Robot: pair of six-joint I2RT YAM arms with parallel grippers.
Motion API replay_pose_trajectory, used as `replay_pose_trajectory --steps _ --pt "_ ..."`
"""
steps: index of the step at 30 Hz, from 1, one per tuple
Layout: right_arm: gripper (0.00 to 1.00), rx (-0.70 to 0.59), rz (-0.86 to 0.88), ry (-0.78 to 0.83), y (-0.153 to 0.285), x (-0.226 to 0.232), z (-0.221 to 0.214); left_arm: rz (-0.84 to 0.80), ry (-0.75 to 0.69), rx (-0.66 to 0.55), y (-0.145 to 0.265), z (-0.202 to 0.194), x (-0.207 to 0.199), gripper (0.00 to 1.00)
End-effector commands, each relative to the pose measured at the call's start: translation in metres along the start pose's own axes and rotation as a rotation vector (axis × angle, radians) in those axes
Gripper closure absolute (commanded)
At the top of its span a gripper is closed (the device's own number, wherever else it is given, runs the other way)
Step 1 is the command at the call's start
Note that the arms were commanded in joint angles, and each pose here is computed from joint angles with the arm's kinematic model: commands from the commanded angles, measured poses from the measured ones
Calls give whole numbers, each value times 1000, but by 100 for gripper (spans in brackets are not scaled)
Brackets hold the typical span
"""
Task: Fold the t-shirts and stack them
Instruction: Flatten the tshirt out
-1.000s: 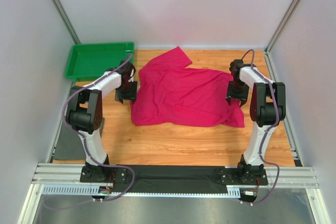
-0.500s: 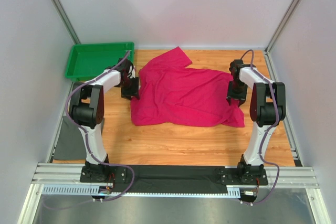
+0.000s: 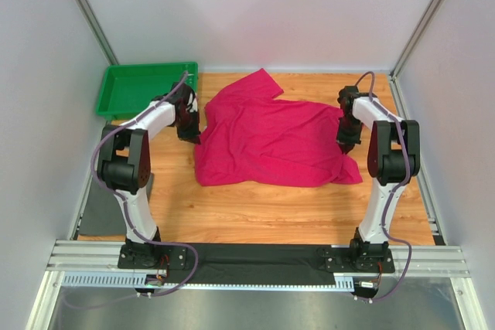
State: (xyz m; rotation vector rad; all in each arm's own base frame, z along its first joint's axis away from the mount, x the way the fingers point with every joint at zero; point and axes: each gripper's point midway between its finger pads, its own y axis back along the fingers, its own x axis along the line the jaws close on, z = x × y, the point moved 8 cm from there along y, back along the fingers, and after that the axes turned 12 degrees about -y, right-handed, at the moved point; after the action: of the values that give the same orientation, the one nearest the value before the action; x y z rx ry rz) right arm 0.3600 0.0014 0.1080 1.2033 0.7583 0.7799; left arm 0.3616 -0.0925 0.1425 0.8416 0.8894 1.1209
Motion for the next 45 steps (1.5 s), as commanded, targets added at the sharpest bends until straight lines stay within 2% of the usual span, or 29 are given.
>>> replay_pose_trajectory --steps 1,3,7,8,13,14,20,25,29,32,36,37,39,40,42,43,44,45 --pt "100 -167 97 -78 66 -2 21 -19 -12 -245 73 28 -15 100" --pt "100 -221 117 -80 84 -7 23 -21 -20 -362 104 33 -19 100" --pt "100 -239 123 -83 104 -15 16 -40 -18 -452 134 31 -25 100" --pt "100 -287 144 -93 119 -21 14 -48 -17 -460 140 29 -27 100" --pt "99 -417 193 -135 155 -44 -6 -77 -27 -679 205 10 -37 100" --pt "100 -488 236 -156 174 -52 -12 -79 -32 -731 221 5 -39 100" --pt "100 -677 398 -218 234 -68 -23 -55 -44 -825 273 -10 -42 100" --pt "99 -672 418 -195 265 -79 -35 -23 -62 -893 310 -14 -47 100" --pt "100 -663 423 -224 269 -97 -64 33 -77 -928 333 -39 -48 100" --pt "100 -649 446 -229 262 -98 -73 81 -71 -901 324 -45 -43 100" --pt "100 -575 405 -205 239 -80 -53 58 -90 -791 283 -29 -43 100" --pt "100 -555 393 -198 233 -75 -48 62 -90 -718 260 -17 -43 100" --pt "98 -484 350 -167 212 -58 -28 70 -106 -649 244 -1 -42 100" --pt "97 -456 328 -157 204 -52 -21 84 -109 -520 209 10 -39 100" --pt "89 -350 268 -127 170 -33 -2 94 -129 -443 193 32 -39 100" --pt "83 -350 261 -115 167 -27 9 105 -134 -324 156 41 -35 100" --pt "76 -334 224 -134 157 -31 21 109 -138 -284 143 47 -34 95" --pt "75 -317 174 -133 140 -24 39 131 -137 -304 148 63 -34 77"
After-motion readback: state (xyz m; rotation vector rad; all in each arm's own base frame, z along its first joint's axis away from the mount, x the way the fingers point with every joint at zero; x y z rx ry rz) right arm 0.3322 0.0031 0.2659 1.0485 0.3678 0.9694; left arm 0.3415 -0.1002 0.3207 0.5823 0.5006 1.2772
